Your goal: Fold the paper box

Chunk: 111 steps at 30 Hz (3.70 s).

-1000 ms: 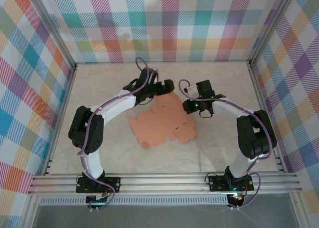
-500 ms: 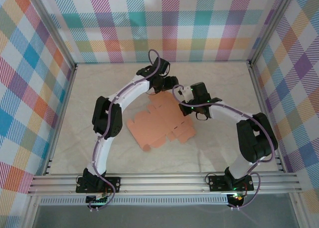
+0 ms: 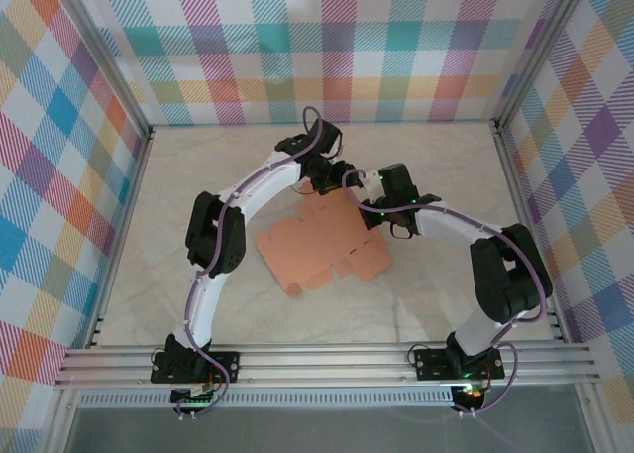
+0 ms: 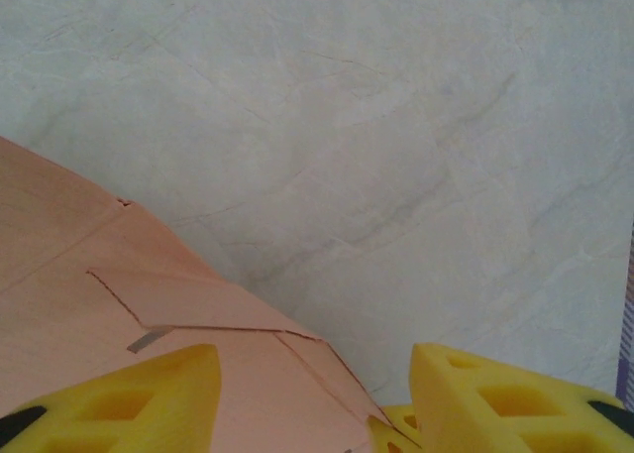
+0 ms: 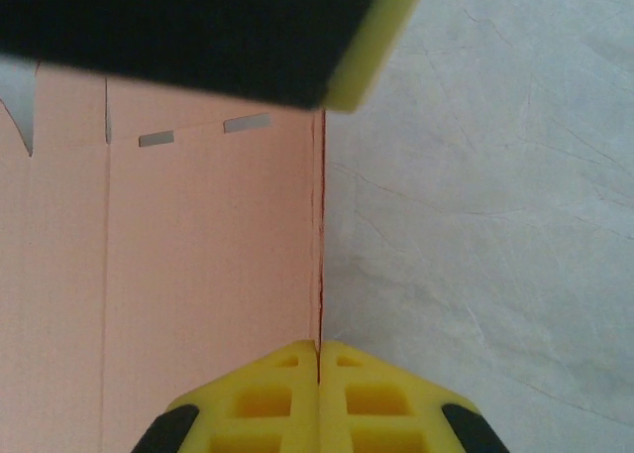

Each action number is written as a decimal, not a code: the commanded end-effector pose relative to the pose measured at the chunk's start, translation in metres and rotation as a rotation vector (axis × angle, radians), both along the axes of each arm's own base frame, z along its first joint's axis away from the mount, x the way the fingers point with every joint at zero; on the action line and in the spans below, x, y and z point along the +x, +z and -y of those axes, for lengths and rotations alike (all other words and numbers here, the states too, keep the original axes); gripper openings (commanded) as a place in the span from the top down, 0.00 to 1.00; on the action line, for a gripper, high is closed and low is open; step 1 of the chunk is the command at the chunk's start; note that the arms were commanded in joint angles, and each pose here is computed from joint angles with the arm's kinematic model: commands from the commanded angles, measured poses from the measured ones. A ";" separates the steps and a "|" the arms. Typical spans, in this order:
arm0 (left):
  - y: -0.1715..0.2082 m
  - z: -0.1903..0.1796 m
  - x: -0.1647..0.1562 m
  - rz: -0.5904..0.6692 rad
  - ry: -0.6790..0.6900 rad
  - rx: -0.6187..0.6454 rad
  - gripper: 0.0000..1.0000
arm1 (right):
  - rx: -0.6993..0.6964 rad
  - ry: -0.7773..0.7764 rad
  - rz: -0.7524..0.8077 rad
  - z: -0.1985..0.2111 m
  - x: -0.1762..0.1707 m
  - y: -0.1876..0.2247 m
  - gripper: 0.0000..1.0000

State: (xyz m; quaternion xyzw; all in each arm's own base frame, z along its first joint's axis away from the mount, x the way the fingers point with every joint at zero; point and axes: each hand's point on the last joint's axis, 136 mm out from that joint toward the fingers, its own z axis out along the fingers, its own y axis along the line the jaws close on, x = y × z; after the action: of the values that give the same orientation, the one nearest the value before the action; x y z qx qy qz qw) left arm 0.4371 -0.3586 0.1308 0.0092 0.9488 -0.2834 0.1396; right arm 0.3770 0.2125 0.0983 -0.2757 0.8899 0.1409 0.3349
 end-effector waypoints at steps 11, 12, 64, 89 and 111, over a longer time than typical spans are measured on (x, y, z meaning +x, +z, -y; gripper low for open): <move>0.031 -0.006 0.008 0.109 -0.033 0.065 0.22 | 0.006 0.054 0.014 -0.009 0.000 0.005 1.00; 0.030 -0.004 0.011 0.109 -0.032 0.060 0.22 | 0.007 0.055 0.009 -0.010 -0.001 0.004 1.00; -0.018 0.019 -0.001 -0.129 0.046 -0.046 0.85 | 0.016 0.025 0.004 -0.012 0.000 0.008 1.00; 0.018 0.001 0.011 0.048 0.082 -0.056 0.21 | -0.021 -0.031 0.028 0.003 0.003 0.007 1.00; 0.006 -0.136 -0.013 0.411 -0.278 -0.154 0.12 | 0.169 0.069 -0.063 0.024 -0.004 0.021 1.00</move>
State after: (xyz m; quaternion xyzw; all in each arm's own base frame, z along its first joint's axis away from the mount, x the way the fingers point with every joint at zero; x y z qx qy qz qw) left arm 0.4327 -0.1978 0.1211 0.0793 0.9010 -0.3128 0.2901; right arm 0.3760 0.1843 0.0976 -0.2559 0.8925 0.2052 0.3096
